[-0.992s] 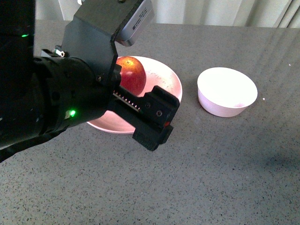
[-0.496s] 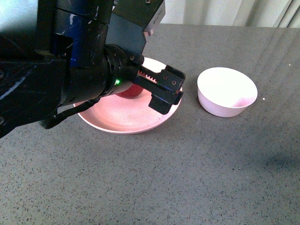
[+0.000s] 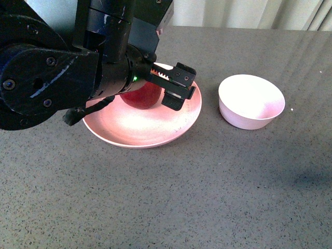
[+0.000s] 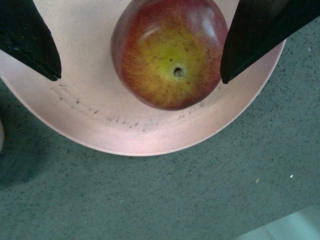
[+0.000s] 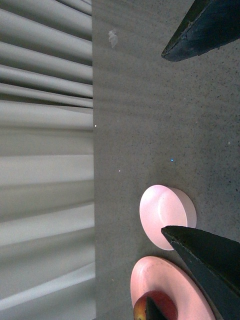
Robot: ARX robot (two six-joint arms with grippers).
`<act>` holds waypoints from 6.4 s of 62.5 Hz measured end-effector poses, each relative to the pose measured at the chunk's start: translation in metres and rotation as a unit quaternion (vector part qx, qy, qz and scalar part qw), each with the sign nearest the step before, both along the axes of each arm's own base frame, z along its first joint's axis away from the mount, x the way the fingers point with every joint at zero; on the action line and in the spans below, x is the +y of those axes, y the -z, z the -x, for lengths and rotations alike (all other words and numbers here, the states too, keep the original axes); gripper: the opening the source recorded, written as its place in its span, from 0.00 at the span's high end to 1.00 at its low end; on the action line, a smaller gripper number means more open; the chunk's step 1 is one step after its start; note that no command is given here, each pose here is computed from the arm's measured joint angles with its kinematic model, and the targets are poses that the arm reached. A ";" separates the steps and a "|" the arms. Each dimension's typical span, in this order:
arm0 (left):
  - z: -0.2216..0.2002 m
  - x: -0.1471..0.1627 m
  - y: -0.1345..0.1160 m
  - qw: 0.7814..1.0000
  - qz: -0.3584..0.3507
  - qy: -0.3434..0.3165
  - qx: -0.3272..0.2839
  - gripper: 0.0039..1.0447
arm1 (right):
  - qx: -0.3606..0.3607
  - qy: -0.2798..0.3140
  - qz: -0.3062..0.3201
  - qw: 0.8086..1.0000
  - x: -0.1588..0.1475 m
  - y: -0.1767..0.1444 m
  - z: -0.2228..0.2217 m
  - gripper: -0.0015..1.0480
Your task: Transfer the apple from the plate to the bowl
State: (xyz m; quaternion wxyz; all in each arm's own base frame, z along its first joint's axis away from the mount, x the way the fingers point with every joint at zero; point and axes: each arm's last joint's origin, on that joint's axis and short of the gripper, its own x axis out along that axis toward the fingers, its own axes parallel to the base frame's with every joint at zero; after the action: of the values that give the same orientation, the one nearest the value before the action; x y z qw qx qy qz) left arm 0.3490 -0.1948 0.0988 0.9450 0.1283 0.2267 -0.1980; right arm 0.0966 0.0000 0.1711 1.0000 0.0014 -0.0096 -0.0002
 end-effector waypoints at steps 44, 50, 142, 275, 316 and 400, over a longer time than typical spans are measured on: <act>-0.013 0.007 0.018 0.999 -0.019 -0.040 0.021 0.24 | 0.000 0.000 0.000 1.000 0.000 0.000 0.000 0.09; -0.011 0.002 0.013 0.999 -0.012 -0.029 0.023 0.28 | 0.000 0.000 0.000 1.000 0.000 0.000 0.000 0.09; 0.012 -0.136 -0.009 0.986 0.086 0.133 0.048 0.19 | 0.000 0.000 0.000 1.000 0.000 0.000 0.000 0.09; 0.190 0.181 -0.064 0.946 0.131 -0.199 -0.219 0.99 | 0.000 0.000 0.000 1.000 0.000 0.000 0.000 0.09; 0.224 0.194 -0.072 0.943 0.134 -0.196 -0.231 0.99 | 0.000 0.000 0.000 1.000 0.000 0.000 0.000 0.09; 0.251 0.195 -0.069 0.945 0.132 -0.198 -0.225 0.53 | 0.000 0.000 0.000 1.000 0.000 0.000 0.000 0.09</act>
State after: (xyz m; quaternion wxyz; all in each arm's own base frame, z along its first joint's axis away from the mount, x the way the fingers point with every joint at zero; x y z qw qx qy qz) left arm 0.0978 -0.0003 0.1674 1.0000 -0.0041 0.0003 -0.0015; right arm 0.0966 0.0000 0.1711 1.0000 0.0012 -0.0096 -0.0002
